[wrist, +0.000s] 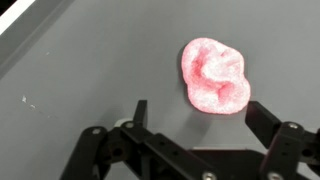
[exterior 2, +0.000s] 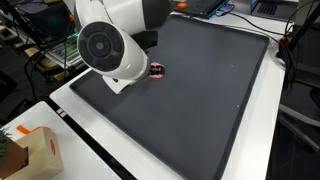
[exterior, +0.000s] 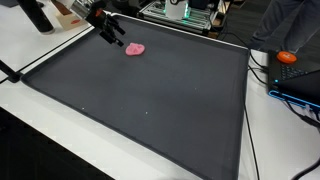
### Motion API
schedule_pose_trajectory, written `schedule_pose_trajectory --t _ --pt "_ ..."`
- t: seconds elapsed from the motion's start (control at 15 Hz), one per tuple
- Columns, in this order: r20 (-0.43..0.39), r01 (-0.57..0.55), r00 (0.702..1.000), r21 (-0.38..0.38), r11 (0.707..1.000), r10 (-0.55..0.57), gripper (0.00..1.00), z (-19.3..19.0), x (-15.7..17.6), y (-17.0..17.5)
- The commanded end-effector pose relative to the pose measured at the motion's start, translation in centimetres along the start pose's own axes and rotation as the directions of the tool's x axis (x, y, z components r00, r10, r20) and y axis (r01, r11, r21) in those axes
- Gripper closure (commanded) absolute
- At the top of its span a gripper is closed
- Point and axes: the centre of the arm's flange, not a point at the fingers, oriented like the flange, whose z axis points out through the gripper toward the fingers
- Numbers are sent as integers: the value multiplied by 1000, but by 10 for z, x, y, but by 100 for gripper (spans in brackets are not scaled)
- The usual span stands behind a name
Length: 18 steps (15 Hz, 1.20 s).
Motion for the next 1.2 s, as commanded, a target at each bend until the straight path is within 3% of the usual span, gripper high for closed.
schedule_pose_trajectory --t 0.0,0.27,0.53,0.93,1.13 --pt "-38 37 999 15 999 -37 0 3 -35 7" --pt "-100 121 988 -4 993 -121 0 1 -67 -1" --pt "-206 250 944 -65 966 -259 0 0 -98 -15" --pt "-295 416 834 -221 882 -467 0 17 -123 -34" --pt "-296 488 760 -327 809 -578 0 31 -120 -38"
